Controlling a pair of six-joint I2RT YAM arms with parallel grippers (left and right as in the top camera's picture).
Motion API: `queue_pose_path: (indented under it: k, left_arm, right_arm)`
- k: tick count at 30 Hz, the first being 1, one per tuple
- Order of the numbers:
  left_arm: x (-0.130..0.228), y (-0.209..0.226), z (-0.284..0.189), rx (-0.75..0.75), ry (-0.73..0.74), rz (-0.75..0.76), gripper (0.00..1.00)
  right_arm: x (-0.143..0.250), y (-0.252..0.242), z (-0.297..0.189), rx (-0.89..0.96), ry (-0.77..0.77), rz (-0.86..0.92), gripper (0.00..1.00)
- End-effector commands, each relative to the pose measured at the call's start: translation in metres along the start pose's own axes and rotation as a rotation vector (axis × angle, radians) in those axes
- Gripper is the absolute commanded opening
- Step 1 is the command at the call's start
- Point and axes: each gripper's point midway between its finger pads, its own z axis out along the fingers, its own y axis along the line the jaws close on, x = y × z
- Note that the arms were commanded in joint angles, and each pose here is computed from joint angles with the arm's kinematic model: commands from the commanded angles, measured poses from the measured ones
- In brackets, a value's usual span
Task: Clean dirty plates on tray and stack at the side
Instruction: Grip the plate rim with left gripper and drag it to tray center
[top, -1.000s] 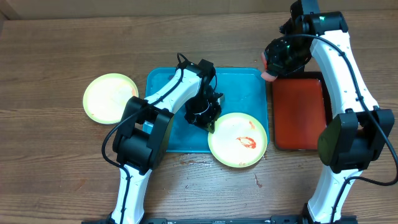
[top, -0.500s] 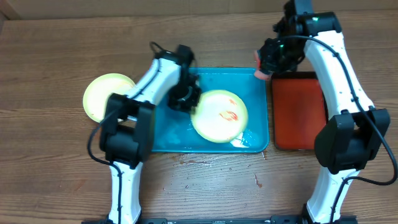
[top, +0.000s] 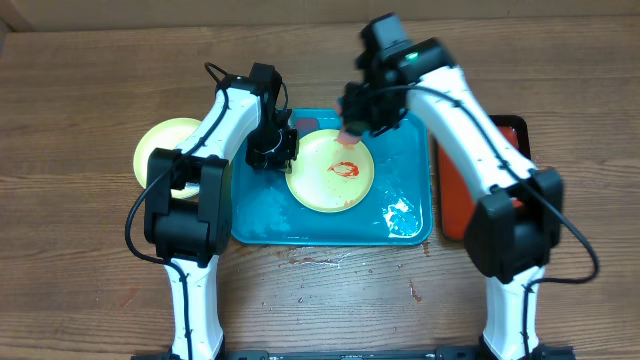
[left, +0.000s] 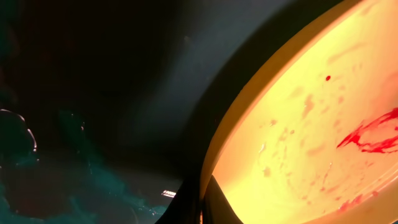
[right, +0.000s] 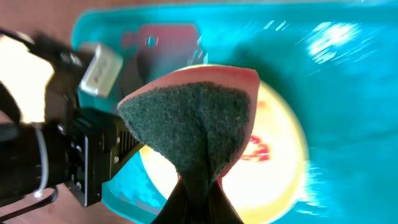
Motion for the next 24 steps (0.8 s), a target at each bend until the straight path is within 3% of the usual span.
queue_pose_path:
  k: [1,10,24]
  left_arm:
    - [-0.010,-0.006,-0.019,-0.008,-0.066,-0.016,0.04]
    - [-0.012,-0.006,-0.019,-0.006,-0.074,-0.015,0.04]
    - [-0.015,-0.006,-0.019,-0.001,-0.085,-0.014,0.04]
  right_arm:
    - [0.011,0.007,0.028,0.029,0.044,0.071,0.04]
    - [0.022,0.021,0.068,0.094,0.030,0.163,0.04]
    - [0.012,0.034,0.080,0.058,-0.020,0.264,0.04]
